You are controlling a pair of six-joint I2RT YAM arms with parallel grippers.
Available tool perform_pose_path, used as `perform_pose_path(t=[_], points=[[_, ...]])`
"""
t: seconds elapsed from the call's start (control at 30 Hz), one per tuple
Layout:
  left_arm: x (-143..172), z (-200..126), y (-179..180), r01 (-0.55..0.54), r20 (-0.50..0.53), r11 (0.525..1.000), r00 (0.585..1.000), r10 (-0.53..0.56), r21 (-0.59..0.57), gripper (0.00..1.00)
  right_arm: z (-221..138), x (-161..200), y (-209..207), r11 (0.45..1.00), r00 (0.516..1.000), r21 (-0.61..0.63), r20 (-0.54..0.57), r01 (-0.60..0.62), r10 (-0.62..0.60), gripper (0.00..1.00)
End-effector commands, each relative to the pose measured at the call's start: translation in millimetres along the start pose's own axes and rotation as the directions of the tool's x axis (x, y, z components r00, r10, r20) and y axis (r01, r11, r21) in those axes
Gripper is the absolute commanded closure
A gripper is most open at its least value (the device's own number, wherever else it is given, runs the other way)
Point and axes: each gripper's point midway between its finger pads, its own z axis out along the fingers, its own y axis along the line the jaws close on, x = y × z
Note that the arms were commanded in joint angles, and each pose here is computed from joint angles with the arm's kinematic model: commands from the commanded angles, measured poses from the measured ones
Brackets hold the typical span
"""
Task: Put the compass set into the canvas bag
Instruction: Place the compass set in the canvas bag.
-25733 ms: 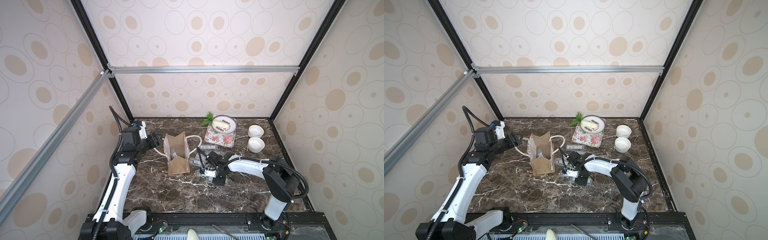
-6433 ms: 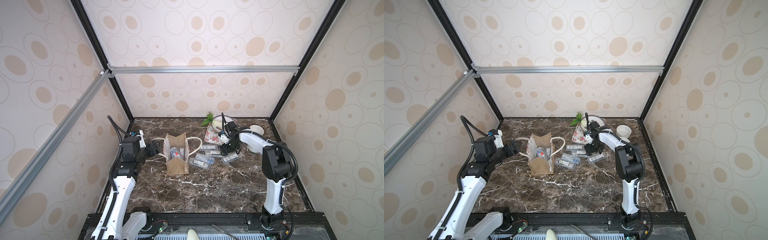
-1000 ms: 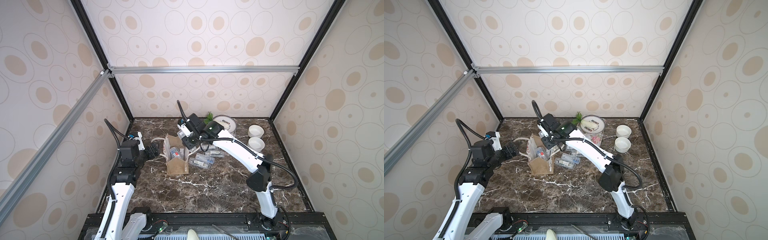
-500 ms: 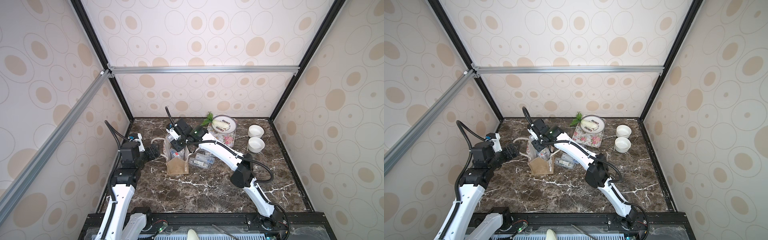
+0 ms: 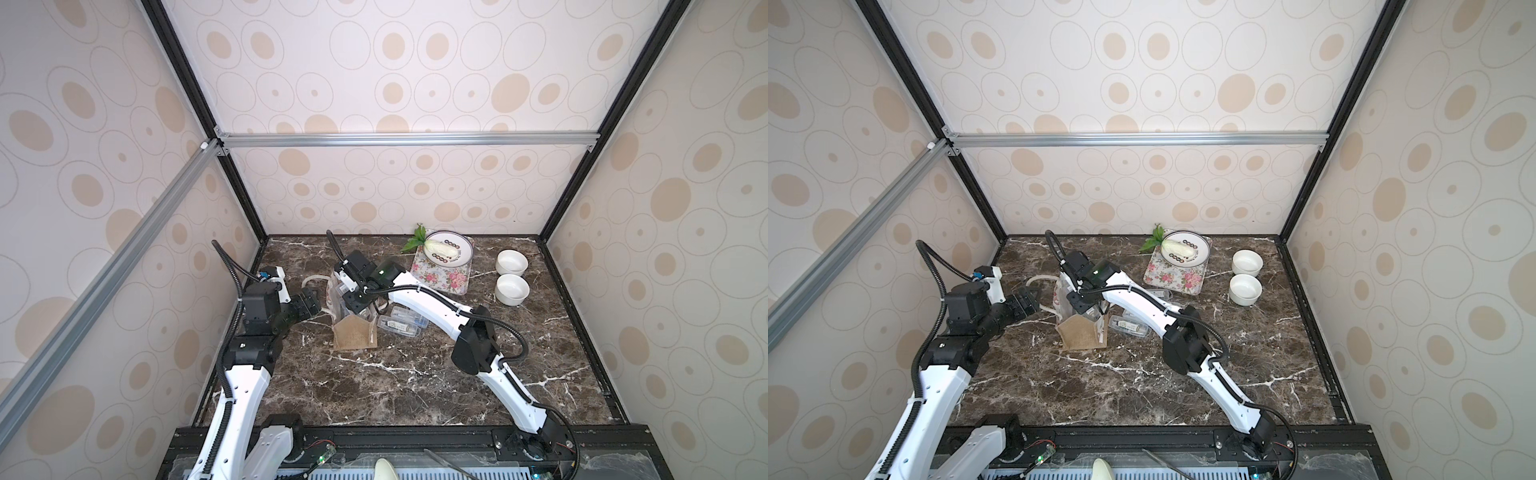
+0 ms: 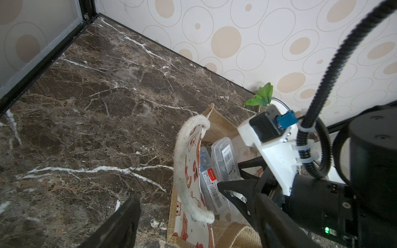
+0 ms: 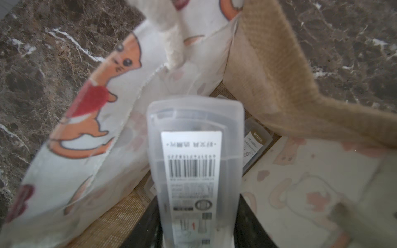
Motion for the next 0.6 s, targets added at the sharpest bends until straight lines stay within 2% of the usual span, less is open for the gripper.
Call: perform_pose_path(t=[0.0, 0.37, 0.57], points=[[-1, -1, -1, -0.015, 0.003, 1.000, 1.000, 0.015, -0.005, 0.16, 20, 19, 2, 1.000, 0.997, 0.006, -0.069, -0.021, 0.021, 0.58], [4, 1, 3, -0.012, -0.008, 1.000, 1.000, 0.012, -0.014, 0.16, 41, 29, -6, 0.998, 0.994, 0.056, -0.099, -0.041, 0.046, 0.53], [4, 2, 3, -0.009, -0.009, 1.000, 1.000, 0.008, -0.014, 0.16, 20, 13, -6, 0.998, 0.998, 0.057, -0.044, -0.041, 0.044, 0.45]])
